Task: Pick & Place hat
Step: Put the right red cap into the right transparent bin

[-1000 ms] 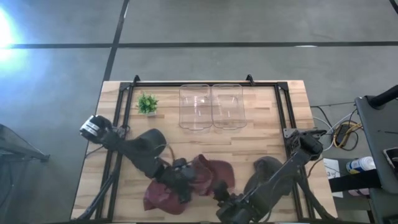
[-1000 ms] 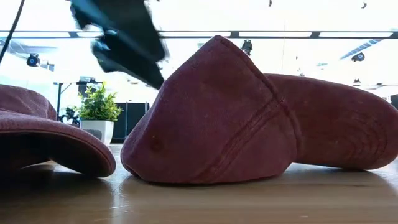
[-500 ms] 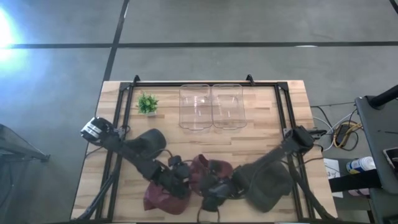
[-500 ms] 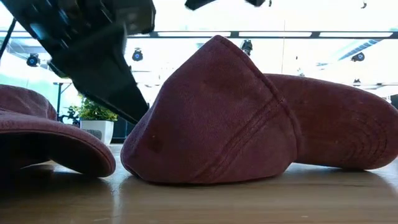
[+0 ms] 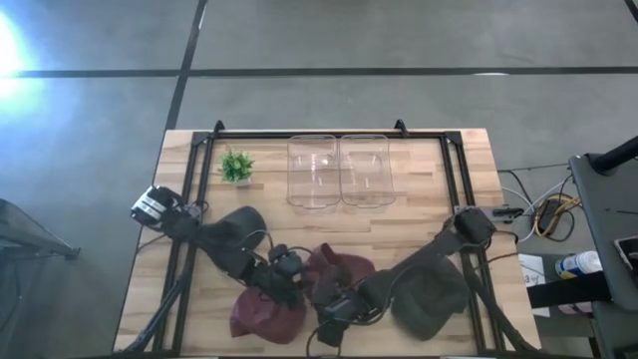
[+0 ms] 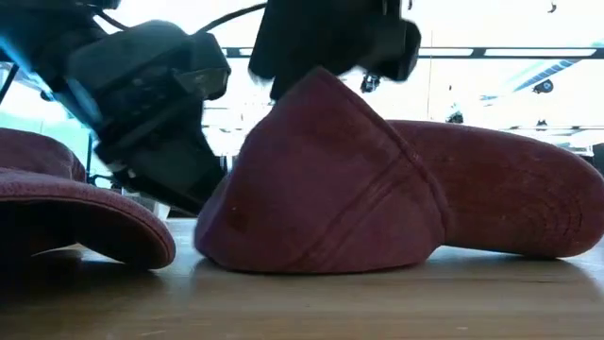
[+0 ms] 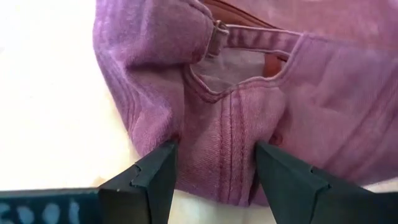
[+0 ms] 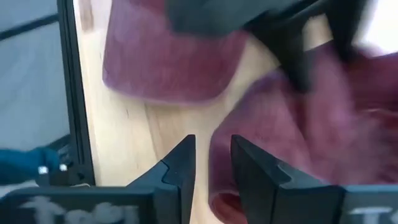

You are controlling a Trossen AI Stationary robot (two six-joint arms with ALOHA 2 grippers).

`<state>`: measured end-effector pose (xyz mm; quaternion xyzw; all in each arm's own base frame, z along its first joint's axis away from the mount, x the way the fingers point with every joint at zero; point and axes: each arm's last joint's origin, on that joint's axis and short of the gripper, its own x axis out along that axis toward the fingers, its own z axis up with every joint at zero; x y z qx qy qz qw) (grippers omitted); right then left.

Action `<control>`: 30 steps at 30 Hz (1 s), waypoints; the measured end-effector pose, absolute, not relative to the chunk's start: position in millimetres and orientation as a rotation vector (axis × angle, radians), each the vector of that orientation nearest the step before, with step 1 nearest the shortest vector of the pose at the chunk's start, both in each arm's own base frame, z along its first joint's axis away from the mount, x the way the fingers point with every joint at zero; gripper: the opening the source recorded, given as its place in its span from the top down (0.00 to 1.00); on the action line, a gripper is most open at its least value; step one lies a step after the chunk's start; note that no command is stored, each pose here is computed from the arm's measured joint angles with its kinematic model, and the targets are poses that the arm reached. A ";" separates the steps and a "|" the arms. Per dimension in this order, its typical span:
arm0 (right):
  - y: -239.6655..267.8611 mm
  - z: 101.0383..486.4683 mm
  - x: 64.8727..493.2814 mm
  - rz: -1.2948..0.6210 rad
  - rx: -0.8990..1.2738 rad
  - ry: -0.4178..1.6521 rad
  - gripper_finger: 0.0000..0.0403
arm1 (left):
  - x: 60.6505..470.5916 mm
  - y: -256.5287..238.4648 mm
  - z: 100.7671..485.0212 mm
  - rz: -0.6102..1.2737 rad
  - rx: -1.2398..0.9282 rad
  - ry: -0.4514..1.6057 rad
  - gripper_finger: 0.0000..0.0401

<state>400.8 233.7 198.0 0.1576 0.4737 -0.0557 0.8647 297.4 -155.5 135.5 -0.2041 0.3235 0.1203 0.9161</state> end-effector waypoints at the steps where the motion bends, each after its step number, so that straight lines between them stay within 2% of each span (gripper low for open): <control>1: 234.6 193.8 401.9 -0.117 0.328 1.004 0.77 | 298.0 -154.1 135.4 0.250 -0.415 0.666 0.48; 12: 240.0 177.5 381.6 -0.106 0.253 1.202 0.83 | 302.7 -142.7 124.8 0.266 -0.394 0.706 0.48; 21: 241.0 165.6 370.4 -0.112 0.259 1.285 0.83 | 303.8 -141.0 123.7 0.270 -0.400 0.710 0.48; 26: 243.5 194.2 364.2 -0.111 0.218 1.180 0.83 | 307.5 -149.1 132.0 0.244 -0.417 0.697 0.48; 30: 248.1 222.2 355.5 -0.030 0.088 1.087 0.80 | 312.6 -161.2 153.7 0.175 -0.402 0.641 0.48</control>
